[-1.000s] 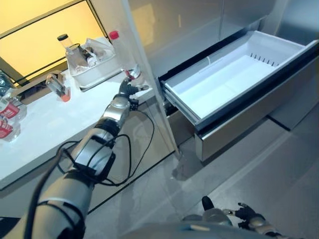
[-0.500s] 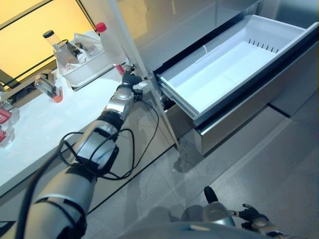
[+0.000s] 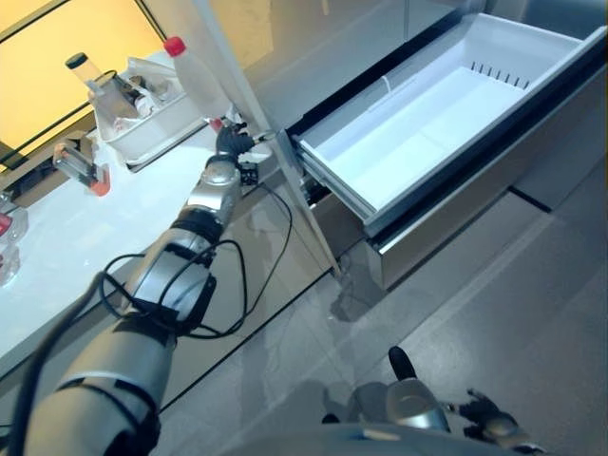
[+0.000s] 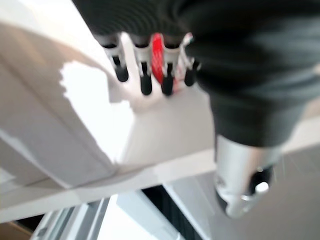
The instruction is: Take the drinks into the refrigerator
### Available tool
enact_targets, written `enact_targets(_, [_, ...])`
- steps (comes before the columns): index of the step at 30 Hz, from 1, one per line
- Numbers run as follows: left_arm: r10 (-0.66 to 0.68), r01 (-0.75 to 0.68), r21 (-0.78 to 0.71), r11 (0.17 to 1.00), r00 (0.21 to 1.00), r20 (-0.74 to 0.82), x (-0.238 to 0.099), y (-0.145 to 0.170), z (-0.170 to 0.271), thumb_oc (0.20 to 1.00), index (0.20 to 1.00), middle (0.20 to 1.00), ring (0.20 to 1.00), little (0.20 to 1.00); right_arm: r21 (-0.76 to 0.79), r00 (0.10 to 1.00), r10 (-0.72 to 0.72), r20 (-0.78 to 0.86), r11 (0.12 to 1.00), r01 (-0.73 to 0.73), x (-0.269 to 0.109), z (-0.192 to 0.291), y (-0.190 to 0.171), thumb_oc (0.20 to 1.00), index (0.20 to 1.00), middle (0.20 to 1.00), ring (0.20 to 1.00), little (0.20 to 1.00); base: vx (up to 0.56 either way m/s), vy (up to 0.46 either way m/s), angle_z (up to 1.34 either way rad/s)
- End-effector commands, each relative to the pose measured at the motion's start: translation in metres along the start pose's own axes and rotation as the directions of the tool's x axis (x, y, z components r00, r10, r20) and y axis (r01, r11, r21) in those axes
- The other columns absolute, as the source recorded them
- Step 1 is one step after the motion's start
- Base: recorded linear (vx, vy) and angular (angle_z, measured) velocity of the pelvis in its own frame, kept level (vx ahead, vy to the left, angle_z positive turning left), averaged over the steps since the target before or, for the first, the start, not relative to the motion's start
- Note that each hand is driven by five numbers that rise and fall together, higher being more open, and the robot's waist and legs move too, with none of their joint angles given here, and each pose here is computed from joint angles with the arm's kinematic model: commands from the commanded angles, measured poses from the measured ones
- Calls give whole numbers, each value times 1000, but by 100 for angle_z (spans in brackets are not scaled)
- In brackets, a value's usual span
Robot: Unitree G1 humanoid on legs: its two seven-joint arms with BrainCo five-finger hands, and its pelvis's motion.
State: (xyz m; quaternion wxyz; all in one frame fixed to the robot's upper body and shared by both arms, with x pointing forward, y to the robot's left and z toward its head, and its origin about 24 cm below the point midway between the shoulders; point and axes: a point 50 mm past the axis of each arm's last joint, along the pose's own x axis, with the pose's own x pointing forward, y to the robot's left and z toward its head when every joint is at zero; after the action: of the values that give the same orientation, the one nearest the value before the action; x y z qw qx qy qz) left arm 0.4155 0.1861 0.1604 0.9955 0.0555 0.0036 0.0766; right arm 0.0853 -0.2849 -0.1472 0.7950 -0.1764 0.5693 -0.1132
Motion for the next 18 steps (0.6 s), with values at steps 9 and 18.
enact_targets(9, [-110,111,-16,994,993,46,-29,11,-43,1000,1000,1000,1000,1000,22,999,53,-14,998,-53,-2,-7,12,1000,1000,1000,1000,1000,-33,-15,2])
enact_targets(18, [-41,41,-14,999,999,27,-40,42,-58,1000,1000,1000,1000,1000,25,997,75,17,997,-75,-2,-1,17,1000,1000,1000,1000,1000,-12,-11,4])
